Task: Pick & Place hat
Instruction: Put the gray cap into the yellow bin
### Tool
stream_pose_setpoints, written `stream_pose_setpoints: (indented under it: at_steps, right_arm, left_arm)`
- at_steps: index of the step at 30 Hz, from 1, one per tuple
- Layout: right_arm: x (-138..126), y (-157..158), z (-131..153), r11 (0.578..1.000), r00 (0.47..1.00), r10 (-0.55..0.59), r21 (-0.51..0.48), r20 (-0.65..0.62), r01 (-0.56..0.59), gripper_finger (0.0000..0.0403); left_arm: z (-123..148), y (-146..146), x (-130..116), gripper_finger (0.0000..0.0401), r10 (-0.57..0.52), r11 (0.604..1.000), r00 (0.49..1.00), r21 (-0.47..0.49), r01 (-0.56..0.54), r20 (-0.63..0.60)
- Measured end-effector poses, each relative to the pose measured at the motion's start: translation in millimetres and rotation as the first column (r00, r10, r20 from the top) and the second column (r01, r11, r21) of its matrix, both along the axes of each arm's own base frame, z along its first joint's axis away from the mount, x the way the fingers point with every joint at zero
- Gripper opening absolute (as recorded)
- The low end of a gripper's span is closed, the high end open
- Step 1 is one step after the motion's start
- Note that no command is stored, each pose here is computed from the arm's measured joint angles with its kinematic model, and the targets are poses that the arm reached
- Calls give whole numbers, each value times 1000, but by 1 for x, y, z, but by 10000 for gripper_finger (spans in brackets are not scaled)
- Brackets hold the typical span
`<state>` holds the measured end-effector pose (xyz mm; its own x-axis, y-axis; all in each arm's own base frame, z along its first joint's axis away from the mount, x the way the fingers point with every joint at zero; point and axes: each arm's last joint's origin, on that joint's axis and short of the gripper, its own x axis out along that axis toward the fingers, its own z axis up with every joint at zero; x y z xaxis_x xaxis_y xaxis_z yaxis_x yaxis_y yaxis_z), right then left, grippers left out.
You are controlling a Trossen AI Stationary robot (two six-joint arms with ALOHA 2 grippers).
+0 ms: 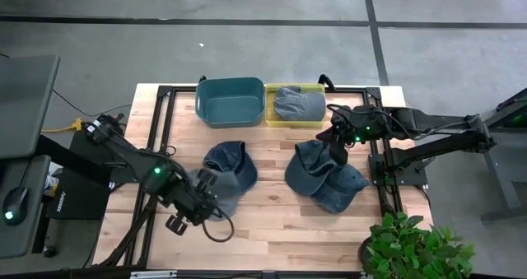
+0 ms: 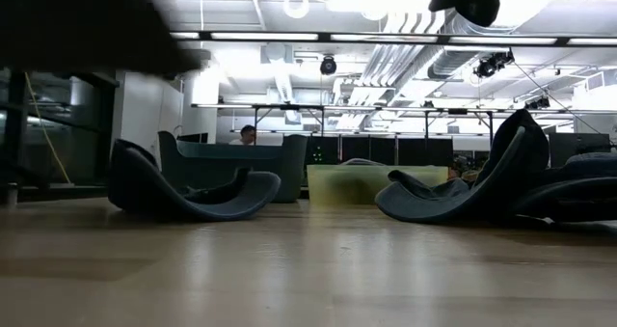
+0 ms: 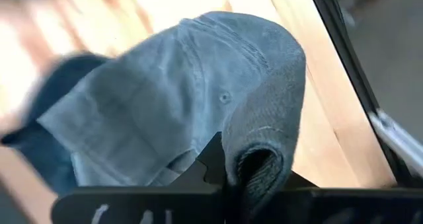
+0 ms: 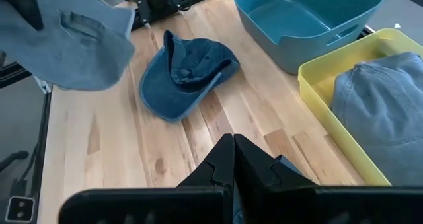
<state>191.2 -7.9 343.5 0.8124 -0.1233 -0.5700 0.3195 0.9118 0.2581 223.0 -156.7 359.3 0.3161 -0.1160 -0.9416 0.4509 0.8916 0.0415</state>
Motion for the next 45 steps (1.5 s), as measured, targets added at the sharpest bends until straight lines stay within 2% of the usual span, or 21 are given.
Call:
stream_pose_setpoints:
  at_steps: [5, 9, 14, 17, 23, 26, 30, 33, 36, 38, 39, 42, 45]
  right_arm:
    - [0, 0, 0, 1000, 1000, 11, -5, 3, -11, 0]
    - [0, 0, 1, 999, 1000, 23, -24, 4, -23, 0]
    - [2, 0, 3, 998, 999, 39, -48, 31, -37, 0]
    - [3, 0, 5, 995, 997, 60, -81, 49, -56, 0]
    - [3, -1, 7, 993, 997, 38, -111, 62, -31, 0]
    - [0, -2, 9, 992, 997, 9, -123, 74, 0, 0]
    - [-7, -3, 13, 990, 995, -28, -133, 99, 41, 0]
    - [-11, -3, 16, 987, 993, -42, -150, 111, 58, 0]
    - [-14, -4, 17, 985, 992, -53, -155, 116, 70, 0]
    - [-14, -4, 17, 983, 991, -63, -162, 115, 81, 0]
    - [-14, -4, 17, 982, 991, -71, -166, 115, 90, 0]
    - [-14, -5, 17, 977, 989, -97, -180, 113, 117, 0]
    - [-15, -6, 17, 969, 979, -160, -168, 124, 180, 0]
  left_arm:
    - [34, 4, 1, 4, 107, 994, 980, -5, -108, 169]
    - [55, 7, 5, 4, 189, 980, 925, -6, -198, 330]
    - [73, 13, 24, 4, 310, 946, 780, -91, -313, 543]
    - [83, 20, 37, 4, 341, 929, 686, -118, -352, 643]
    - [99, 47, 60, 4, 385, 893, 524, -164, -418, 759]
    - [97, 63, 71, 4, 382, 875, 477, -145, -461, 791]
    - [90, 85, 74, 4, 400, 846, 462, -125, -518, 791]
    - [86, 101, 75, 4, 432, 823, 408, -166, -544, 804]
    - [65, 114, 79, 4, 442, 821, 402, -181, -542, 802]
    - [51, 125, 80, 4, 459, 812, 360, -219, -540, 812]
    - [44, 130, 79, 4, 467, 809, 327, -247, -534, 821]
    - [30, 146, 74, 4, 474, 809, 172, -350, -473, 864]
    - [17, 163, 72, 4, 461, 821, -17, -434, -370, 887]
